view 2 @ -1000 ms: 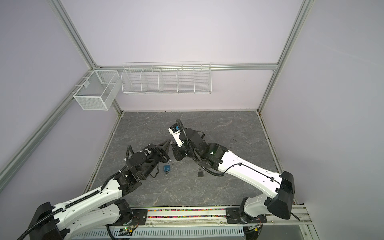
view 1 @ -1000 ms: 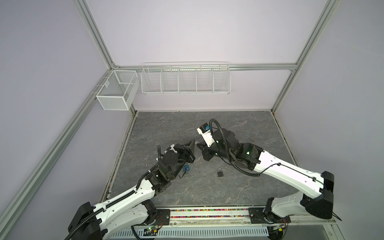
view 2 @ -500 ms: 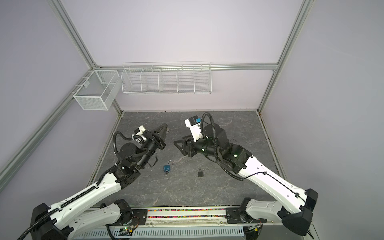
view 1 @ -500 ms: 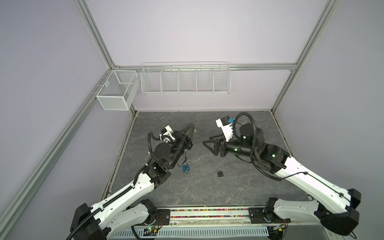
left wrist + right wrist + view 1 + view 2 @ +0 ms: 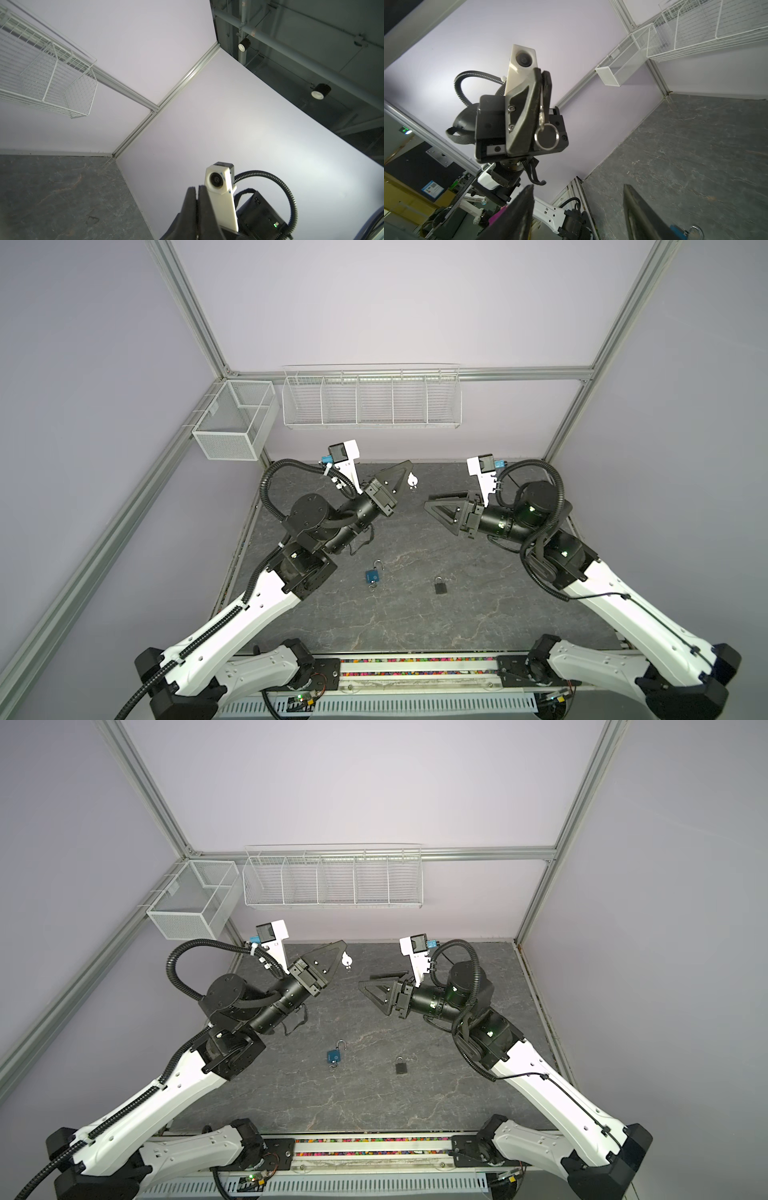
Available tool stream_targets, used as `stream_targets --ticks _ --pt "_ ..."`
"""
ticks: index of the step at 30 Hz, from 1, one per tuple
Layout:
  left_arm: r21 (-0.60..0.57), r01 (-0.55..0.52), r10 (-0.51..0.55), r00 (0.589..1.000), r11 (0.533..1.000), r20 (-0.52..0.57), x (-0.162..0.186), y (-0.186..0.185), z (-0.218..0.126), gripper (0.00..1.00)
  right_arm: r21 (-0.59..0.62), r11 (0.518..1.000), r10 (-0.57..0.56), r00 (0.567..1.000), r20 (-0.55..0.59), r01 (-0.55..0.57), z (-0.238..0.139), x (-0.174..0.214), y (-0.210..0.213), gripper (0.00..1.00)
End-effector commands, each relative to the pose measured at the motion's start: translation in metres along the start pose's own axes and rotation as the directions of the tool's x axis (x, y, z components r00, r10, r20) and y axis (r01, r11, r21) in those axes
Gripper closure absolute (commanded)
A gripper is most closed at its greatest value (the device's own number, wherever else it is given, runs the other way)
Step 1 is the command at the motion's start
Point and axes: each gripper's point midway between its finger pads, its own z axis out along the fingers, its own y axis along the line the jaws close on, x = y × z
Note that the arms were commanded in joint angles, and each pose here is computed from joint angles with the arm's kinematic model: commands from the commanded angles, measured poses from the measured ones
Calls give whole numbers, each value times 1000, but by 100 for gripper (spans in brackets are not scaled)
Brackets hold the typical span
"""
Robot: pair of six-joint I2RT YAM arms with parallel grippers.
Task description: Unlock with the key
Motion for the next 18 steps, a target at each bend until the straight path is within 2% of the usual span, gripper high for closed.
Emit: stream_targets --ticks 1,5,11,18 --pt "41 -169 172 981 985 -94 17 -9 5 100 -135 989 -58 996 63 66 -4 -18 32 31" --pt "89 -184 192 976 979 -100 20 -17 6 100 -196 975 -89 991 96 106 -2 -23 40 32" --pt "190 -126 142 987 974 -72 16 -38 2 100 -206 966 -133 984 117 155 3 -24 37 37" --pt "213 -91 101 994 973 -37 12 -42 1 100 -280 941 -159 978 136 192 7 -26 47 47"
